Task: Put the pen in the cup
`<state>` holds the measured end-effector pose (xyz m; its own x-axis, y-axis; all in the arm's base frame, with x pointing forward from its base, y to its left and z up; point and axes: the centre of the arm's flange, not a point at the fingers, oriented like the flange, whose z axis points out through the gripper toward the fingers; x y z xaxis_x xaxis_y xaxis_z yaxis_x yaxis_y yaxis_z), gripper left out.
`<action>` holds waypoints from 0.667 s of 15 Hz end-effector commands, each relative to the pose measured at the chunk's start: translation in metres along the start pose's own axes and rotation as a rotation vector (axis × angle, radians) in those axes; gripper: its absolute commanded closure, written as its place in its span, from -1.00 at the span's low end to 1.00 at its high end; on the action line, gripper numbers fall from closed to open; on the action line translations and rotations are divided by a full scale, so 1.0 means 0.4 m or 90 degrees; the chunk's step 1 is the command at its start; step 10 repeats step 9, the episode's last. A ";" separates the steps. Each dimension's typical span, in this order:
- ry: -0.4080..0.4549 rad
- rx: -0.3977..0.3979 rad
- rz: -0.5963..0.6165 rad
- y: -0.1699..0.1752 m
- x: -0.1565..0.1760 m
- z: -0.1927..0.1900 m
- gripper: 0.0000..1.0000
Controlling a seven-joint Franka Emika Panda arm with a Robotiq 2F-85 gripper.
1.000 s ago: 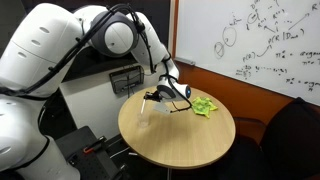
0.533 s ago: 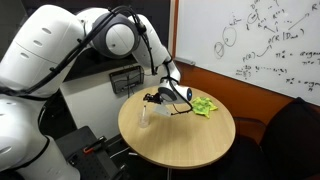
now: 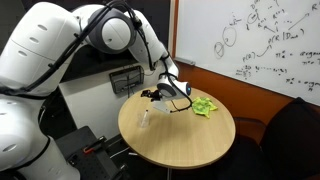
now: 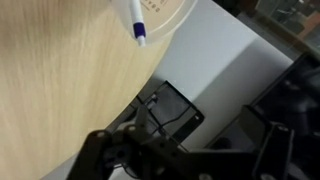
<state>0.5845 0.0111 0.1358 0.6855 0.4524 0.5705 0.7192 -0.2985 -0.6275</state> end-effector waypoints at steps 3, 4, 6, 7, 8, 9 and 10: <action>-0.096 -0.088 0.081 -0.104 0.039 0.005 -1.00; -0.120 -0.101 0.092 -0.132 0.045 0.016 -1.00; -0.141 -0.156 0.105 -0.168 0.050 0.035 -1.00; -0.153 -0.186 0.104 -0.185 0.054 0.042 -1.00; -0.171 -0.213 0.102 -0.191 0.050 0.042 -1.00; -0.177 -0.248 0.105 -0.204 0.048 0.044 -1.00; -0.177 -0.248 0.105 -0.204 0.048 0.044 -1.00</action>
